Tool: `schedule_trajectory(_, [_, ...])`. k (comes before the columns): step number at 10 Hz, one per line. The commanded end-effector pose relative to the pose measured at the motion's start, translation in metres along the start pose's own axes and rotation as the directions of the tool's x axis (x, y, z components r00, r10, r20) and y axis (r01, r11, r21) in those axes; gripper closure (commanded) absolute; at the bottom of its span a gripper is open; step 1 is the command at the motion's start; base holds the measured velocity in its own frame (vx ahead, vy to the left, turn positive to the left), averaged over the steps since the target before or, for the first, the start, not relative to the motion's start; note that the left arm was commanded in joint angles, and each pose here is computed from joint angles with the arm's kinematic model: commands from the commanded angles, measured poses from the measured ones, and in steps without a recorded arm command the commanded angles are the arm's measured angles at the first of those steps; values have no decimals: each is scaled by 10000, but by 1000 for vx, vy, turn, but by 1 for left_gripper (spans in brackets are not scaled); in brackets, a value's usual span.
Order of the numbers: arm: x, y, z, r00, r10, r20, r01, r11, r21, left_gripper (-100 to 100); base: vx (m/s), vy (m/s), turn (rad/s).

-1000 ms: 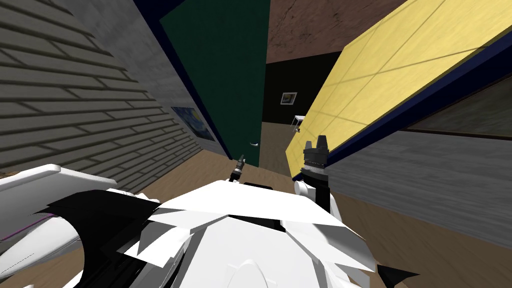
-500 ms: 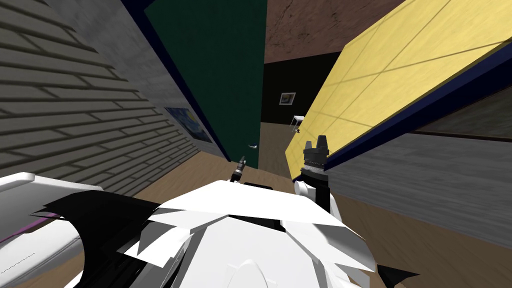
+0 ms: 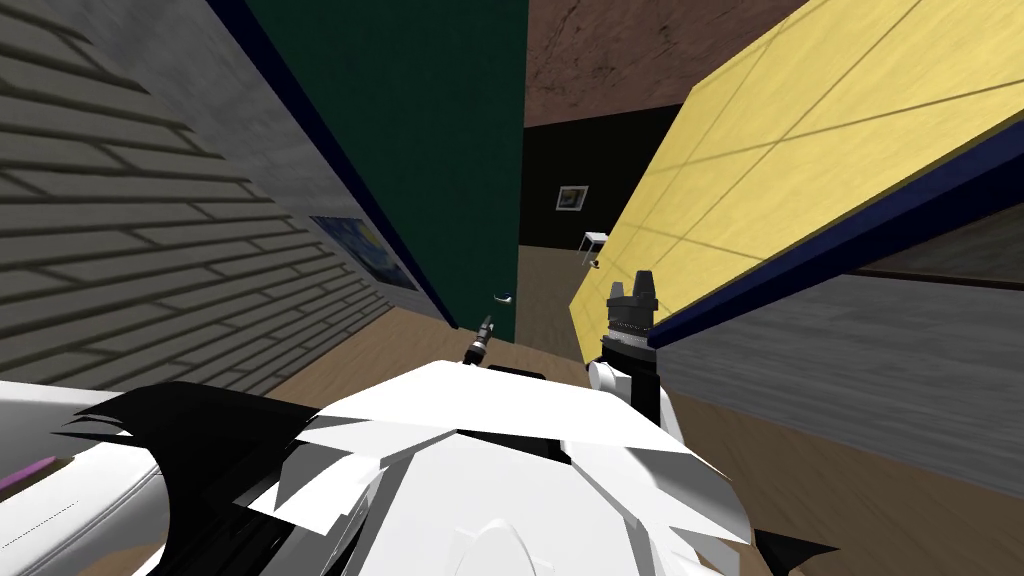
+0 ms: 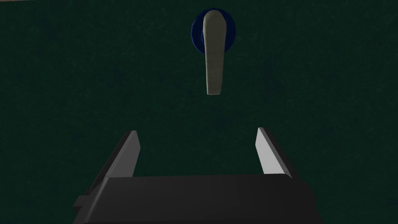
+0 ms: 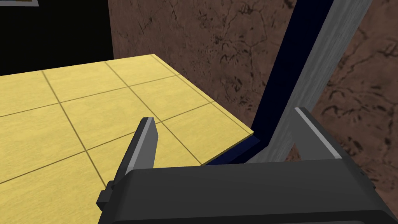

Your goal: Push the door open

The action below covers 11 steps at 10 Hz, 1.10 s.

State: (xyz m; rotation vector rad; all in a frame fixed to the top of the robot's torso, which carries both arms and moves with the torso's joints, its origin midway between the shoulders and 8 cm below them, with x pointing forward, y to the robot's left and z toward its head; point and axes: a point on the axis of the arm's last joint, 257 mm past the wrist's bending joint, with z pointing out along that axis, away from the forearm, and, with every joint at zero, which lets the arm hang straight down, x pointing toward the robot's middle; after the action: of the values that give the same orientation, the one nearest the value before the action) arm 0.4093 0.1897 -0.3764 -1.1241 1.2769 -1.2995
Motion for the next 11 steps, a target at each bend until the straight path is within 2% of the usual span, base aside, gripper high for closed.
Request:
schedule_trajectory(1, [35,70,-13,10000,-51,-38,50,9999,-130,-100,153,10,-23])
schedule_trajectory(4, [2,105,-14,10000,1,-29,-2,9998,-192,-100,95,1,-22])
schedule_trajectory(11, [-36,148,44,9999,-28,134,32,9996,-265,-100,195,-16,-23])
